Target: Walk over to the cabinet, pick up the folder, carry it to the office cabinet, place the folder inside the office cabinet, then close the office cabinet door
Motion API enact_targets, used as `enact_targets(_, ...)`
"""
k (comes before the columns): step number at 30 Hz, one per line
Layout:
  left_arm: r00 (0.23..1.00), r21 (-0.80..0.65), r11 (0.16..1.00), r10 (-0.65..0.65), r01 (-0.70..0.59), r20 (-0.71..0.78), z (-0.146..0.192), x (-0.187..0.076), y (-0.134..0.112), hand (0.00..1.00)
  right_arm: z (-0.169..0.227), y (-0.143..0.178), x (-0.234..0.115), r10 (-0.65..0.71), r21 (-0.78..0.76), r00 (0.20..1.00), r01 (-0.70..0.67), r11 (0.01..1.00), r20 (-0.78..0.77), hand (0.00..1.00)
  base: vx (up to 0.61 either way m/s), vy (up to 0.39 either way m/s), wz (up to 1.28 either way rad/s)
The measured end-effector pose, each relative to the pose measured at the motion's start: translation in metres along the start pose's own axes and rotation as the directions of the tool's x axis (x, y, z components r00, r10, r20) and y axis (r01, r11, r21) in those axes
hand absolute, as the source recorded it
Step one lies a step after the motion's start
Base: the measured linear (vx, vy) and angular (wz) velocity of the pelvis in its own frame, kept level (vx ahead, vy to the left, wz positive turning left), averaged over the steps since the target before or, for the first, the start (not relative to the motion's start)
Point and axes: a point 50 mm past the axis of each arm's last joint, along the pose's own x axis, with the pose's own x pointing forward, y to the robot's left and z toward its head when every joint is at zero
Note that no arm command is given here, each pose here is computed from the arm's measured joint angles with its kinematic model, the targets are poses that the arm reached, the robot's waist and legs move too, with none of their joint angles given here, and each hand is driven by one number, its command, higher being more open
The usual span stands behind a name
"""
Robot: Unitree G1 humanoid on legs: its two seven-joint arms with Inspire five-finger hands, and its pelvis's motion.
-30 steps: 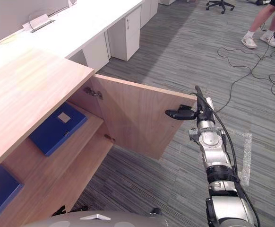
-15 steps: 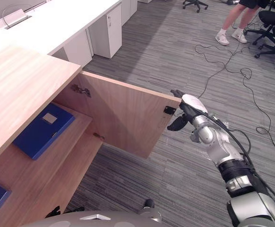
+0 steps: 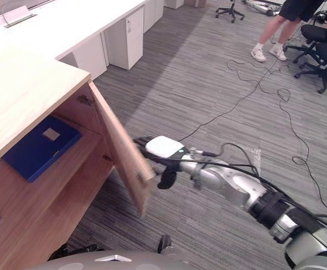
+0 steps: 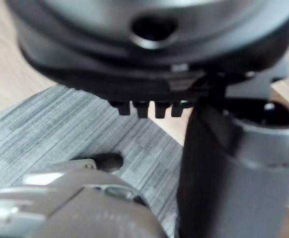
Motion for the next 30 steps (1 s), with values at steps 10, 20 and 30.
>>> enact_targets(10, 0.998, -0.001, 0.998, 0.062, -0.062, 0.005, 0.004, 0.002, 0.006, 1.00, 0.072, -0.015, 0.048, -0.102, 0.006, 0.925, 0.107, 0.994, 0.367, 1.00, 0.00, 0.031, 0.08)
enact_targets(20, 0.998, 0.007, 0.998, 0.066, -0.066, -0.007, 0.001, 0.001, 0.004, 1.00, 0.073, 0.026, 0.045, -0.046, 0.148, 0.949, -0.001, 0.989, 0.313, 1.00, -0.01, 0.011, 0.06)
enact_targets(30, 0.998, 0.036, 0.998, 0.050, -0.049, -0.025, -0.003, 0.001, 0.005, 1.00, 0.053, 0.115, -0.006, 0.100, 0.466, 0.995, -0.087, 0.880, -0.003, 1.00, 0.00, 0.000, 0.00)
